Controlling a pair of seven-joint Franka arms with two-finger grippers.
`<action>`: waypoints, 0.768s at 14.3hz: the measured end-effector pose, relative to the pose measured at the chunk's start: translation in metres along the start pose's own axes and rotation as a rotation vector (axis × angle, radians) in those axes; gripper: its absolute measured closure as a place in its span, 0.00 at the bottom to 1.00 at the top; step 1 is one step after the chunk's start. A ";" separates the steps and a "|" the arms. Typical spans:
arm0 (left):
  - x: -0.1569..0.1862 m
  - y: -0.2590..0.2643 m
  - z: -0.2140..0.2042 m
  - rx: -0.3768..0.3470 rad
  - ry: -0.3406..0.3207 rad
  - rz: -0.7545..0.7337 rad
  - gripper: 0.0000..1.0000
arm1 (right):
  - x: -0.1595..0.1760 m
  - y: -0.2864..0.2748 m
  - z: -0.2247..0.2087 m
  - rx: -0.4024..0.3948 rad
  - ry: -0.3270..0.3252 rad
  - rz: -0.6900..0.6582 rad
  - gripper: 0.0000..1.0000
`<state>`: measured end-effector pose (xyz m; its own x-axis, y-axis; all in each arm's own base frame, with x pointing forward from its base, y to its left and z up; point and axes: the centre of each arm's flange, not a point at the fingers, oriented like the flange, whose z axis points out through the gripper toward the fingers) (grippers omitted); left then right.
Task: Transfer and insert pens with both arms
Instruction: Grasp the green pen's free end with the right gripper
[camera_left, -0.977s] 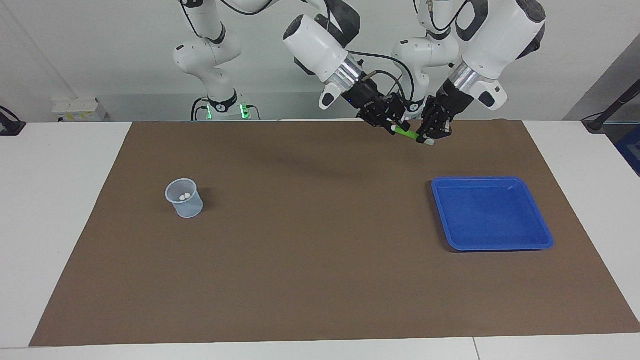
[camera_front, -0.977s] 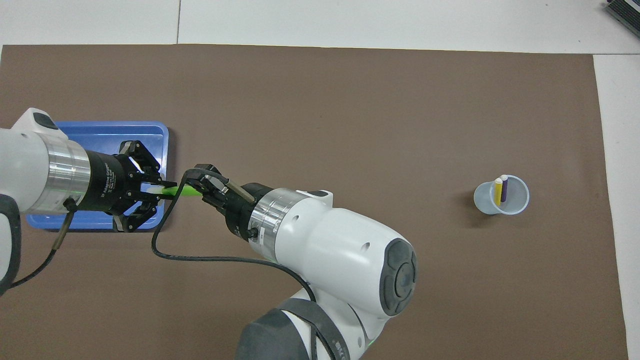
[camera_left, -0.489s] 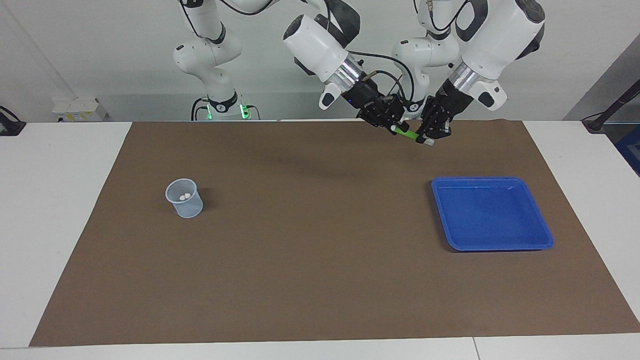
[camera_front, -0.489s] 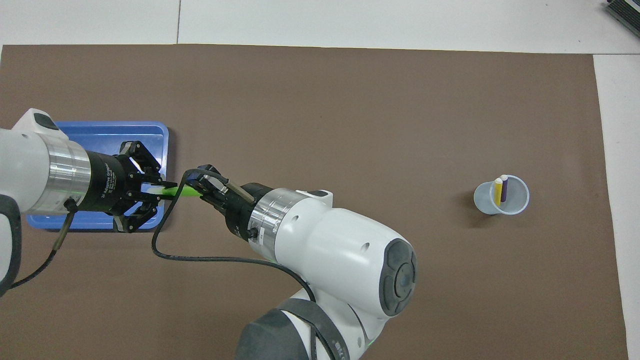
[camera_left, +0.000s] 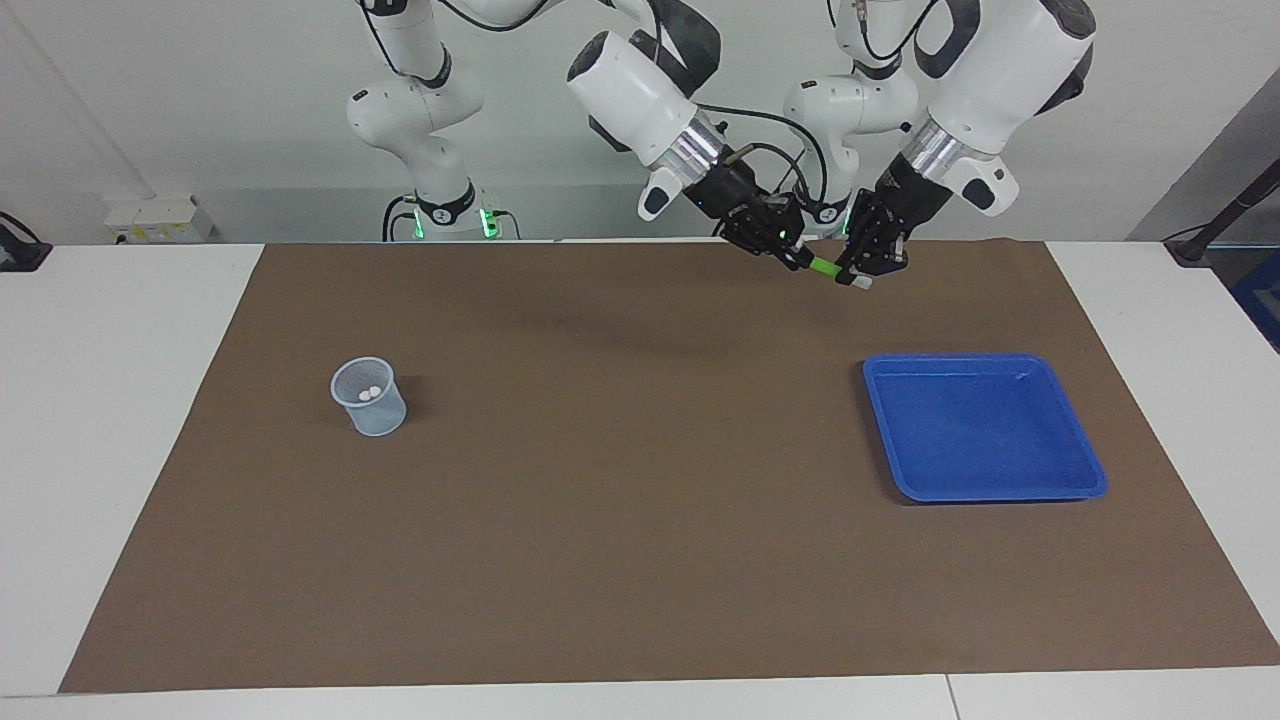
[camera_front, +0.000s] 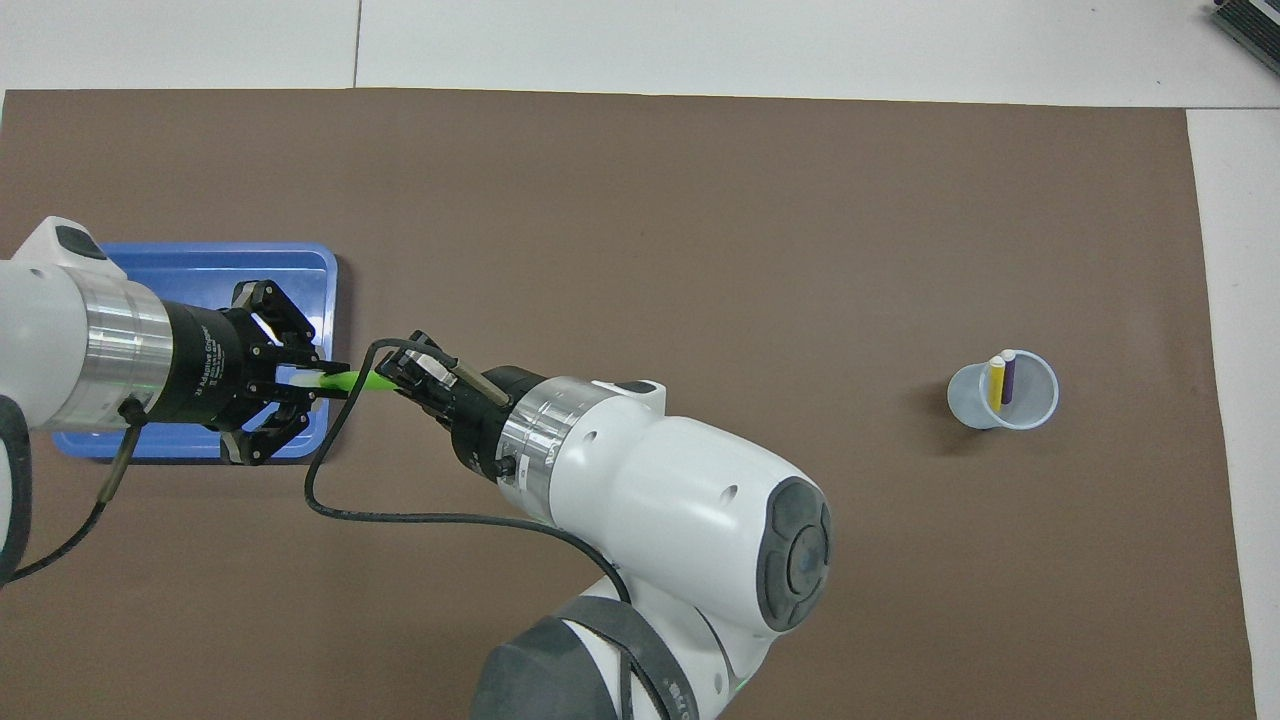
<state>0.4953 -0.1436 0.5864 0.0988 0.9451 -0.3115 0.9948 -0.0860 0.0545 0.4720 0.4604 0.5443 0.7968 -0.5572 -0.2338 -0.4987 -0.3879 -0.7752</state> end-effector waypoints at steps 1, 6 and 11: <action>0.000 0.000 0.000 0.000 0.000 -0.001 0.83 | 0.000 0.000 0.000 0.000 0.000 0.000 0.81; 0.000 0.000 0.000 0.000 0.000 -0.002 0.83 | 0.000 0.000 0.000 0.000 0.000 0.000 0.81; -0.003 -0.001 0.002 0.005 0.000 0.004 0.56 | 0.002 -0.001 -0.001 0.004 0.004 0.001 0.81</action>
<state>0.4941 -0.1468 0.5856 0.1024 0.9449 -0.3111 0.9946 -0.0910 0.0508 0.4736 0.4590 0.5453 0.7949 -0.5605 -0.2323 -0.4981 -0.3842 -0.7774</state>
